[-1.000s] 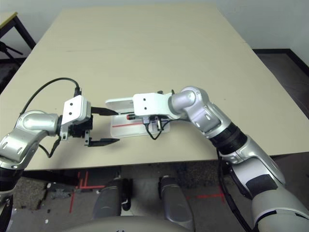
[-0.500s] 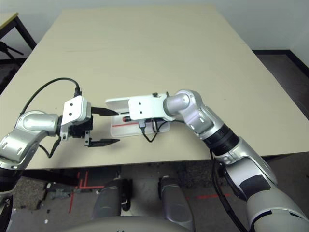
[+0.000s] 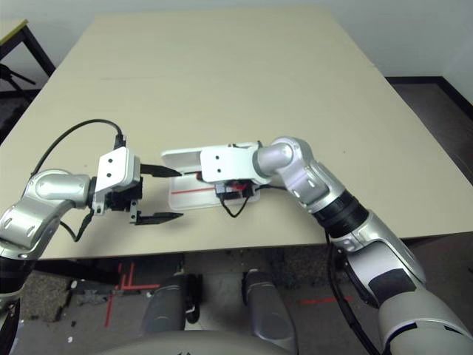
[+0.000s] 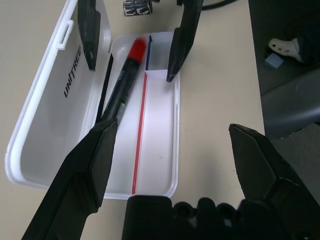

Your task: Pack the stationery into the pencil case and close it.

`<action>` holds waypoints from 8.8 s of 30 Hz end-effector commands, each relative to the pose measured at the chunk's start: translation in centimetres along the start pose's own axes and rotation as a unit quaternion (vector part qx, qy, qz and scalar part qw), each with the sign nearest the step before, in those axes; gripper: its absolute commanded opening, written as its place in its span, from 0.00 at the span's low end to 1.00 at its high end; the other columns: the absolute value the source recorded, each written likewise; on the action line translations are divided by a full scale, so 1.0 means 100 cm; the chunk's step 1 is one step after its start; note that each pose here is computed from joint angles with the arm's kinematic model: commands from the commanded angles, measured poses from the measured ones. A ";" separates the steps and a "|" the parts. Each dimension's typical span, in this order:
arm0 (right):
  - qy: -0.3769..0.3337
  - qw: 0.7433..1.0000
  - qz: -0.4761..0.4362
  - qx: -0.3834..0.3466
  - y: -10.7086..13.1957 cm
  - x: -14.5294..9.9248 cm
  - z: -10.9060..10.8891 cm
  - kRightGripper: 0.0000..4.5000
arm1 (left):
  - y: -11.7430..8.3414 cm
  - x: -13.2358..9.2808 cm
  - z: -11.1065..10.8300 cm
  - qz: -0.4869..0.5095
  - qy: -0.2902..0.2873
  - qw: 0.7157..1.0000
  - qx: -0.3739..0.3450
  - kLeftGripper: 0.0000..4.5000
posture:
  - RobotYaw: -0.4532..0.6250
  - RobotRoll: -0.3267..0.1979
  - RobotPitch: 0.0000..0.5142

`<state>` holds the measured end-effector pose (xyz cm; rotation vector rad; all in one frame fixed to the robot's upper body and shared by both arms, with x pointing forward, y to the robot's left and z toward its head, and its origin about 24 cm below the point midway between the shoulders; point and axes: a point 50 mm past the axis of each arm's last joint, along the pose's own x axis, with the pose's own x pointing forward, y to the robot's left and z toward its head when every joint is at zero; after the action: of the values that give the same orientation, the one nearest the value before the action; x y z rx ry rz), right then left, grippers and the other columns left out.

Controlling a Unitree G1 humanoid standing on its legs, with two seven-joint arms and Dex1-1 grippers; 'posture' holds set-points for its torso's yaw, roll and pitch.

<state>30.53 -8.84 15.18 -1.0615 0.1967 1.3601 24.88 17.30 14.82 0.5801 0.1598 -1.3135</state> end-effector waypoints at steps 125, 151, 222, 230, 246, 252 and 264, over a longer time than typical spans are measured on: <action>-0.032 0.978 0.072 0.191 0.031 -0.077 -0.033 1.00 | 0.023 0.050 0.033 0.007 0.184 0.983 -0.020 0.24 | 0.37 0.62 0.23; -0.021 0.979 0.063 0.194 0.034 -0.077 -0.038 1.00 | 0.017 0.081 0.024 -0.036 0.205 0.978 -0.002 0.24 | 0.35 0.62 0.22; 0.079 0.747 -0.328 0.573 0.033 -0.076 -0.076 1.00 | 0.012 0.008 0.034 -0.036 0.096 0.994 0.033 1.00 | 0.32 0.62 0.24; 0.089 0.748 -0.299 0.586 0.038 -0.057 -0.079 1.00 | 0.011 0.009 0.033 -0.039 0.102 0.993 0.035 1.00 | 0.32 0.62 0.24; 0.099 0.740 -0.273 0.607 0.053 -0.035 -0.091 0.53 | 0.007 0.010 0.032 -0.036 0.104 0.994 0.028 1.00 | 0.34 0.62 0.24; 0.102 0.746 -0.277 0.596 0.051 -0.041 -0.093 0.07 | 0.009 0.010 0.032 -0.036 0.104 0.993 0.030 1.00 | 0.34 0.62 0.23; 0.076 0.844 -0.229 0.479 0.045 -0.064 -0.091 0.07 | 0.009 0.010 0.031 -0.034 0.104 0.994 0.029 1.00 | 0.34 0.62 0.24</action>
<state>29.16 -20.53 12.02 -0.2837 0.6518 0.5138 25.41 15.15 17.48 0.7599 0.3120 -1.3216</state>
